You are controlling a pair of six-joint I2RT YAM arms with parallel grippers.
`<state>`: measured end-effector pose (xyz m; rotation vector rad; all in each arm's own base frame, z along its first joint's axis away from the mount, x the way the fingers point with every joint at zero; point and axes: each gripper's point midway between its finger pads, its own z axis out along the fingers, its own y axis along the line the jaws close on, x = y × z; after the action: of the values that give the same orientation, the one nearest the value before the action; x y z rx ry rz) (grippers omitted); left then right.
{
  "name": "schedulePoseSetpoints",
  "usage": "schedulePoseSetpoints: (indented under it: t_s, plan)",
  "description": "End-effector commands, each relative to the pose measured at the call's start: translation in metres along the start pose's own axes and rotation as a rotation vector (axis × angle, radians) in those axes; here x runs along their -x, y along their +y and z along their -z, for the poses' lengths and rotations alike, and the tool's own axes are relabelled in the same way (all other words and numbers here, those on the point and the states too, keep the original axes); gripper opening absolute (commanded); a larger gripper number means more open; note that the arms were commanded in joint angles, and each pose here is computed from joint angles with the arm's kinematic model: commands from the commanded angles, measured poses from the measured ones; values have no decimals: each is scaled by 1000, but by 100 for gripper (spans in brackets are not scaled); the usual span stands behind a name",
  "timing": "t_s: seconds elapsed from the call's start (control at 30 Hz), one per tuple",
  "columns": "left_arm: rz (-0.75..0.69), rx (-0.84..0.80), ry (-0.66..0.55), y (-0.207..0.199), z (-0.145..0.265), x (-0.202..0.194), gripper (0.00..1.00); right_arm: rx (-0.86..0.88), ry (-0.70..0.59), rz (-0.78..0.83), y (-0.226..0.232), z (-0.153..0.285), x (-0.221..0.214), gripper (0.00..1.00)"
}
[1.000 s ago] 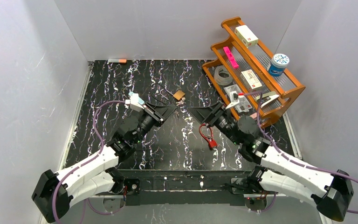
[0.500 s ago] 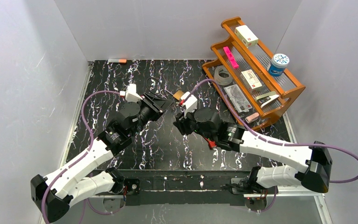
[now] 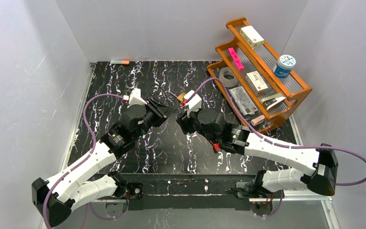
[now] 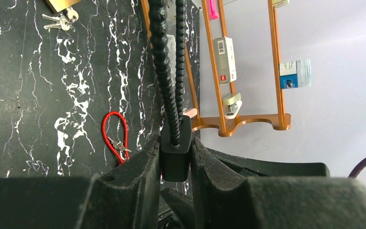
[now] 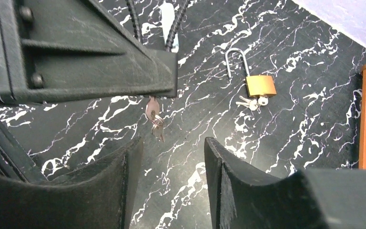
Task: Unlock with the key
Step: Unlock the lock.
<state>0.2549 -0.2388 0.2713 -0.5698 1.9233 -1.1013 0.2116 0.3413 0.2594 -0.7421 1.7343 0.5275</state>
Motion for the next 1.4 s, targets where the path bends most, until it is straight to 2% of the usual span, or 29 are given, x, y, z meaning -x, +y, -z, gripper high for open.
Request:
schedulePoseSetpoints:
  t_s: [0.0,0.33,0.73,0.87,1.13,1.37]
  plan:
    - [1,-44,-45,-19,6,15,0,0,-110,-11,2,0,44,55]
    - [5,-54,-39,-20,5,12,0,16,-122,-21,9,-10,51,52]
    - [7,-80,-24,-23,8,10,0,-61,-104,-66,1,-19,48,11]
    - [23,-124,-26,-31,11,10,0,-72,-123,-140,-4,-16,50,3]
    - [43,-207,-1,-36,20,4,0,201,-197,-383,-5,9,65,1]
    - [76,-311,25,-50,24,-2,0,434,-218,-501,6,33,74,1]
